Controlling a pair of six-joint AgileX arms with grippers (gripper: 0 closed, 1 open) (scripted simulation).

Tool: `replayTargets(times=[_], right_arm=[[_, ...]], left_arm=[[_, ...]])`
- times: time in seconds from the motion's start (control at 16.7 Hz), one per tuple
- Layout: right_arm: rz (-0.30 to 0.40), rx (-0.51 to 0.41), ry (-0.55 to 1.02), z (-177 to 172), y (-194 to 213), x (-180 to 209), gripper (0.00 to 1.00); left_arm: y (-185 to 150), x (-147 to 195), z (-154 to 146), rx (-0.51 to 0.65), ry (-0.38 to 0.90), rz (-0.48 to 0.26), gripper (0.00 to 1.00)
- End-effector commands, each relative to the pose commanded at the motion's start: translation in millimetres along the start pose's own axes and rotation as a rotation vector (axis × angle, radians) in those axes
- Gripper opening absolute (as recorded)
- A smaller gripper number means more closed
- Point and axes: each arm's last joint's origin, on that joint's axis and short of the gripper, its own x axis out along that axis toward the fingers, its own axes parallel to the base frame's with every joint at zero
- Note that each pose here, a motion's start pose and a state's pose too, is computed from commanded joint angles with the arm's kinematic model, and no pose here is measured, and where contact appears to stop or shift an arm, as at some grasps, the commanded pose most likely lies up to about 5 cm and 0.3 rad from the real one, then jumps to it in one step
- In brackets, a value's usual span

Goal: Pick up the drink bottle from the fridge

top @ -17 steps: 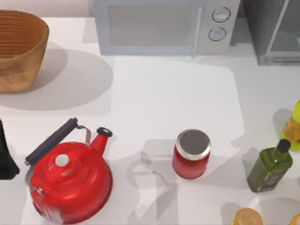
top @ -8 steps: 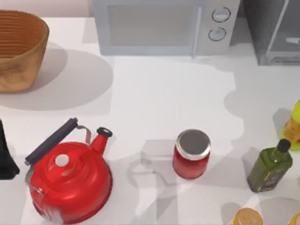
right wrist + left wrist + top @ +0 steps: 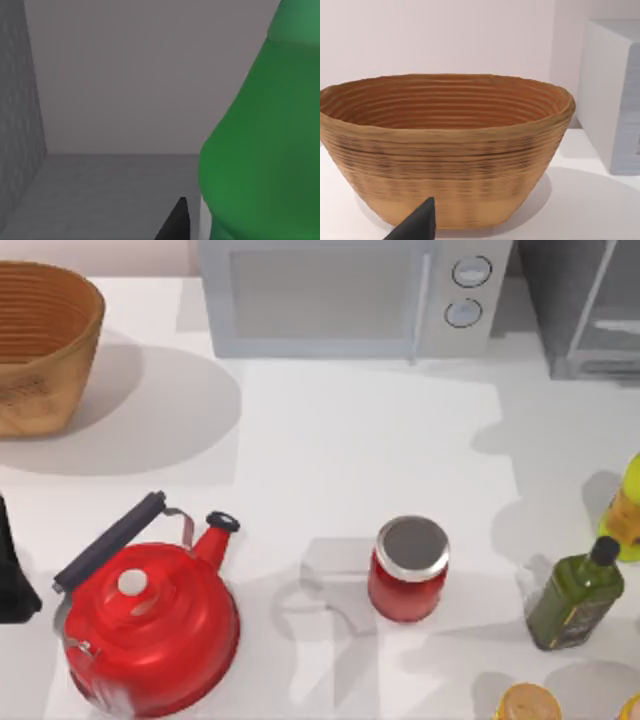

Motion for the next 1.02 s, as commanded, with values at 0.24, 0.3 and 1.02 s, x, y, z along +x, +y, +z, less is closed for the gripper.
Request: replayTargets(times=[0.24, 0.3, 1.02], right_arm=[[-0.004, -0.004, -0.013, 1.0, -0.1, -27.7, 0.00], [-0.004, -0.004, -0.015, 1.2, -0.2, -28.6, 0.00], [0.014, -0.016, -0.028, 53.4, 36.1, -78.0, 0.00]], left_arm=[[0.0, 0.0, 0.0, 0.000, 0.000, 0.000, 1.00], [0.0, 0.0, 0.0, 0.000, 0.000, 0.000, 1.00], [0.0, 0.0, 0.0, 0.000, 0.000, 0.000, 1.00]])
